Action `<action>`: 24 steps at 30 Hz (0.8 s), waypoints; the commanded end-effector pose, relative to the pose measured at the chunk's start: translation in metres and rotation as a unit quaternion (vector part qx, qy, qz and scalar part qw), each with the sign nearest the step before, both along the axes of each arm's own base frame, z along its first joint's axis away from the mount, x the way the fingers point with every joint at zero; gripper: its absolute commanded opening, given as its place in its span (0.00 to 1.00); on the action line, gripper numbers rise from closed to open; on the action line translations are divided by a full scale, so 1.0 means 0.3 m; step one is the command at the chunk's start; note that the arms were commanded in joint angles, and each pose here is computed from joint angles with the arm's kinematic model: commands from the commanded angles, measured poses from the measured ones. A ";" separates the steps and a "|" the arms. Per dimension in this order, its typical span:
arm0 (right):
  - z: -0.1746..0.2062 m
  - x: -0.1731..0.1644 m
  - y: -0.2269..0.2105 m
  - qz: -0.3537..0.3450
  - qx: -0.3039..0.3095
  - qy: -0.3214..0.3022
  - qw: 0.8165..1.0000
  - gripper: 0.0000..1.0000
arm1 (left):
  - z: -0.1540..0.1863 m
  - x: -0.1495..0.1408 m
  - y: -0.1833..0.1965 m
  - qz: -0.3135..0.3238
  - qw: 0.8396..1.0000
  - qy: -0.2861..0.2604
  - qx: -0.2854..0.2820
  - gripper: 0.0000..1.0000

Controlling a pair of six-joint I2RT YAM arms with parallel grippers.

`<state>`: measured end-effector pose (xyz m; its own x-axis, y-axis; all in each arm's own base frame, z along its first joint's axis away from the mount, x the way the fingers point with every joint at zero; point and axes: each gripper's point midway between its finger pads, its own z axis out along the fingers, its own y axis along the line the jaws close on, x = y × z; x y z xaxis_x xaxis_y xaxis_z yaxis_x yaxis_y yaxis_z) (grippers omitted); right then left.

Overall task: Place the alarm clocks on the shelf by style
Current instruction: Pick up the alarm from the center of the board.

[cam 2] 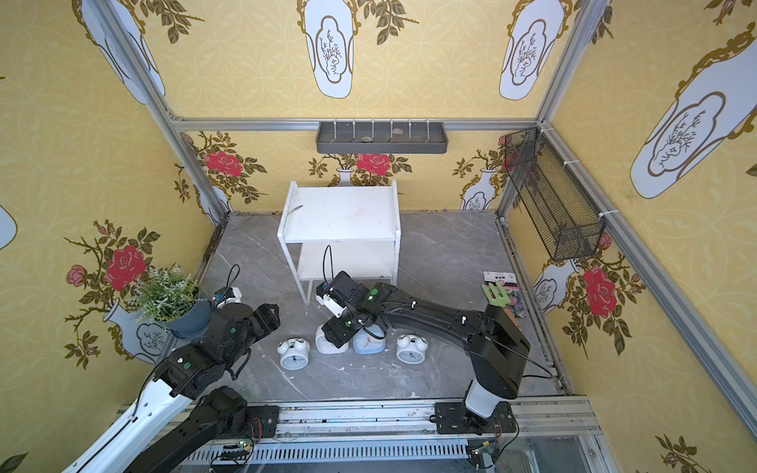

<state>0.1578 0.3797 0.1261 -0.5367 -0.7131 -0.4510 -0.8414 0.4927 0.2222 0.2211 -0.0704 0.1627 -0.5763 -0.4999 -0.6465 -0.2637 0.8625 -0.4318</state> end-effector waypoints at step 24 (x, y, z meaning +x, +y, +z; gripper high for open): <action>-0.103 0.037 0.075 0.056 0.018 0.010 0.998 0.77 | -0.026 0.011 -0.027 0.001 0.999 0.038 -0.004 0.81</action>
